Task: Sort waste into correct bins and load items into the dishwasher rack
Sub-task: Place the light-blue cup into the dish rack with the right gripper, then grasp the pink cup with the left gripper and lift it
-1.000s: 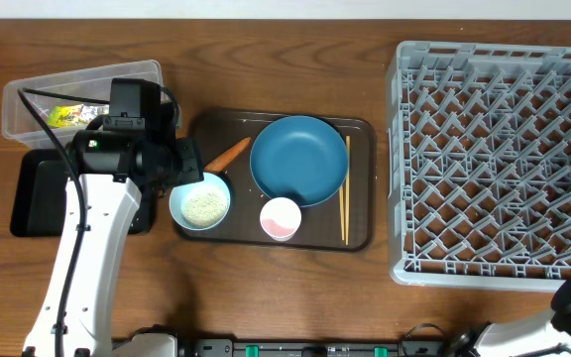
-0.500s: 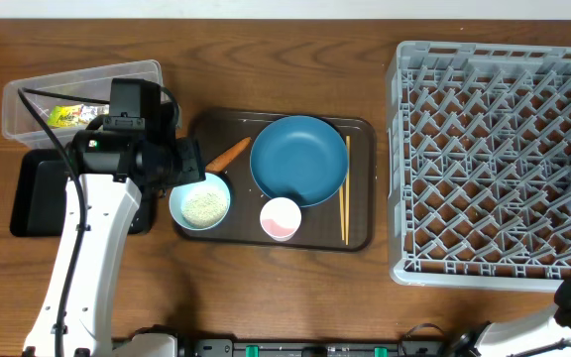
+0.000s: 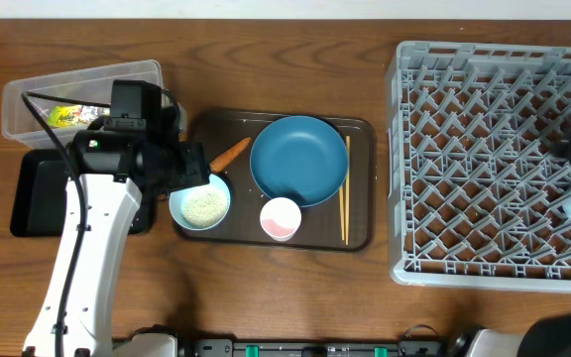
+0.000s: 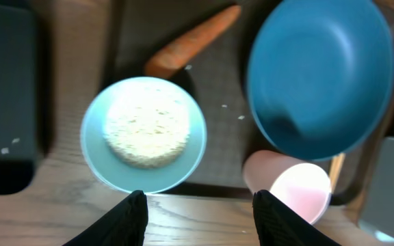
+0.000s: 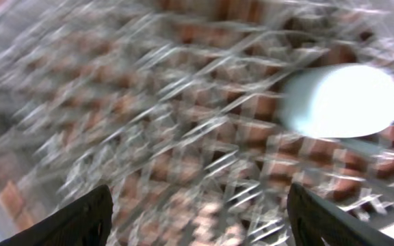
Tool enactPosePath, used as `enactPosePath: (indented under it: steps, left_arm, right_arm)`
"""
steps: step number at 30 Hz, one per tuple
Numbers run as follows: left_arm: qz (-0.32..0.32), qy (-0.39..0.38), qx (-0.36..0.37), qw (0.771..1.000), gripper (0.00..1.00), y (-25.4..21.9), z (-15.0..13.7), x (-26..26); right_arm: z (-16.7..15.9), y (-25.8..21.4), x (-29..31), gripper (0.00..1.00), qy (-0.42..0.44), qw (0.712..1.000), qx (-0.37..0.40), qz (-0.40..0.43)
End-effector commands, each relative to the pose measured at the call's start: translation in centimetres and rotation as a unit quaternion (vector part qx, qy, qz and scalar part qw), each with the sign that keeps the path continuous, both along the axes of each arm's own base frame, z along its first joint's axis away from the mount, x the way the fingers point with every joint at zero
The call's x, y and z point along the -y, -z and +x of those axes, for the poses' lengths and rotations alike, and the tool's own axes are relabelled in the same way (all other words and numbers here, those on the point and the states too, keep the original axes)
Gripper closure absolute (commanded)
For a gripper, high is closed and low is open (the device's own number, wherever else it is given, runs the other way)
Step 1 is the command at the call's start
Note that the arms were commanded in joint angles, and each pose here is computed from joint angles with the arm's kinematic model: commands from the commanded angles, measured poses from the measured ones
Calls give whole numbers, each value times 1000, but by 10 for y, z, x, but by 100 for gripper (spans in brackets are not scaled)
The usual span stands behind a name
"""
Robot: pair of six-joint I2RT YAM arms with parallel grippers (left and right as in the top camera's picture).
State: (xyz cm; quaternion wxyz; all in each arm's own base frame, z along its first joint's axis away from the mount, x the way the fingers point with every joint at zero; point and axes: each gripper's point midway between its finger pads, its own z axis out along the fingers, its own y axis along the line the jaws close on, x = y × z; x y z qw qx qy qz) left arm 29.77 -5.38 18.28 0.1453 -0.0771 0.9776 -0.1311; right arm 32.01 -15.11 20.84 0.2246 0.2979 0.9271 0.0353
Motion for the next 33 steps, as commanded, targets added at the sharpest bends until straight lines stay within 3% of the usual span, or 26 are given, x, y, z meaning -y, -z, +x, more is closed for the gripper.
enactPosePath:
  steps: [1, 5, 9, 24, 25, 28, 33]
  left_arm:
    - [-26, 32, -7, 999, 48, 3, -7, 21]
    - [-24, 71, -25, 997, 48, 15, -19, 43]
    - [-18, 113, -51, 992, 48, 35, -29, 66]
    - [17, 170, -195, 966, 48, 114, -54, 101]
    - [18, 168, -205, 964, 50, 120, -55, 101]
    - [22, 166, -224, 960, 75, 130, -58, 100]
    - [20, 166, -217, 962, 92, 123, -55, 100]
  right_arm:
    - [4, -7, -64, 17, -133, 991, -4, 10]
    - [2, 6, -123, 17, -230, 972, -36, 17]
    - [2, 15, -149, 17, -272, 961, -53, -3]
    - [0, 16, -155, 18, -281, 958, -58, -8]
    - [0, 16, -155, 19, -281, 958, -59, -7]
    - [0, 16, -154, 18, -280, 958, -59, -8]
    - [3, 15, -156, 18, -282, 958, -53, -8]
